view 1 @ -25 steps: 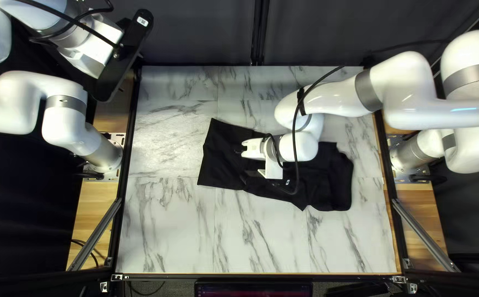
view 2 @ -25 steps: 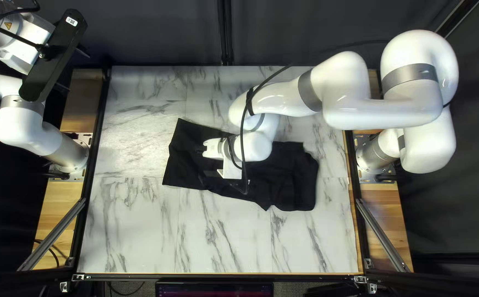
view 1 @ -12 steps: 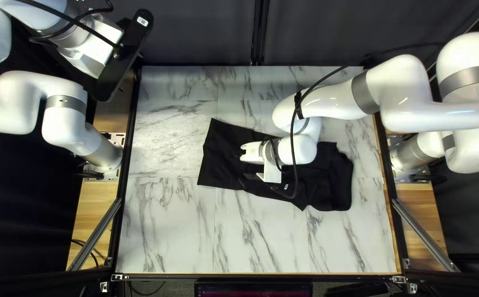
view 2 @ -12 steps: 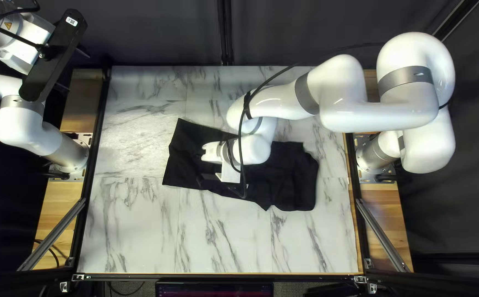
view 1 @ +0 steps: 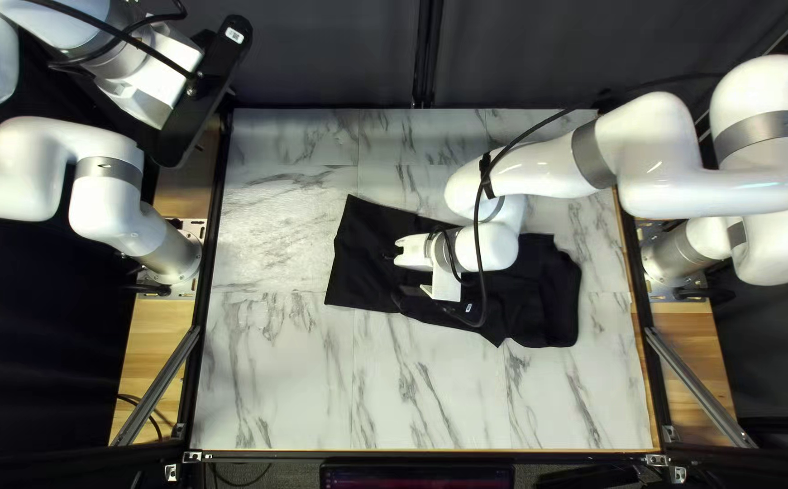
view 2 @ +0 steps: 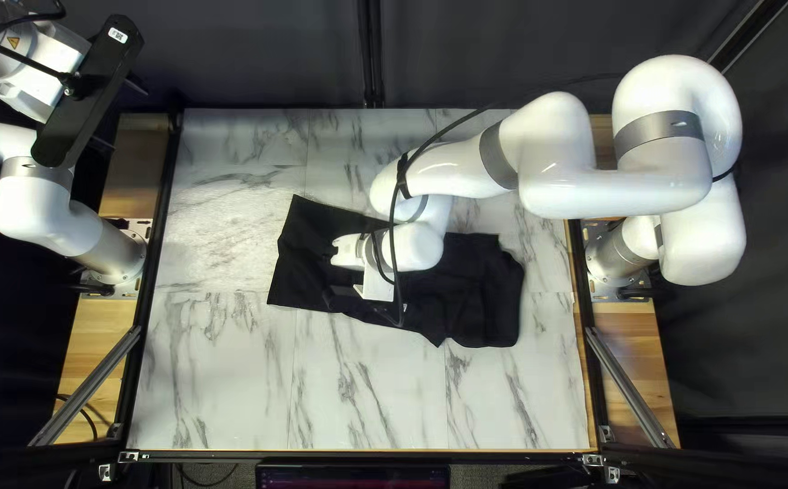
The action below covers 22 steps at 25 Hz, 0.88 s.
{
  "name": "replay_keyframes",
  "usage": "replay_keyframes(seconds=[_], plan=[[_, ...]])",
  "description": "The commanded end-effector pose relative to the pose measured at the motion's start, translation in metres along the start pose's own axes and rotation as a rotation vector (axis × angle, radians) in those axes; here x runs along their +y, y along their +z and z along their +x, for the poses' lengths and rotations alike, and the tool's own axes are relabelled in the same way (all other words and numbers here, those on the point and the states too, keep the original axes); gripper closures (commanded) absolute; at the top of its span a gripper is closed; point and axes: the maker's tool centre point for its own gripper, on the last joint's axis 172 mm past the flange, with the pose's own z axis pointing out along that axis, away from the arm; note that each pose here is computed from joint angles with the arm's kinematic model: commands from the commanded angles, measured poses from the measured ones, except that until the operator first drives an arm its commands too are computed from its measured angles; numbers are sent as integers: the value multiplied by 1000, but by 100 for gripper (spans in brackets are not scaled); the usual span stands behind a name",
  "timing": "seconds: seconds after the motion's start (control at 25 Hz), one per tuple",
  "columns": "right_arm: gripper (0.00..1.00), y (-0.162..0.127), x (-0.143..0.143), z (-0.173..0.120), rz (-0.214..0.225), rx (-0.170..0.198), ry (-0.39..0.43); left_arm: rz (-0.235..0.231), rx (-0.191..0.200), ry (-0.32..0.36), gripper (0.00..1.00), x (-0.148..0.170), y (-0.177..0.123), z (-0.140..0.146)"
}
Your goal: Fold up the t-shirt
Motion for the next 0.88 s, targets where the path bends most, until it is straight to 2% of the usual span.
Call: replay_keyframes(seconds=[0.04, 0.48, 0.8, 0.84, 0.88], plan=[[0, 3, 12, -5, -12, -8, -3, 0, 0, 0, 0, 0, 0, 0], [0, -11, 28, -19, -33, -39, -9, 0, 0, 0, 0, 0, 0, 0], [0, 3, 4, -18, -11, -40, 0, 0, 0, 0, 0, 0, 0, 0], [2, 4, 2, -17, -8, -38, 1, 0, 0, 0, 0, 0, 0, 0], [9, 5, 2, -16, -6, -36, 2, 0, 0, 0, 0, 0, 0, 0]])
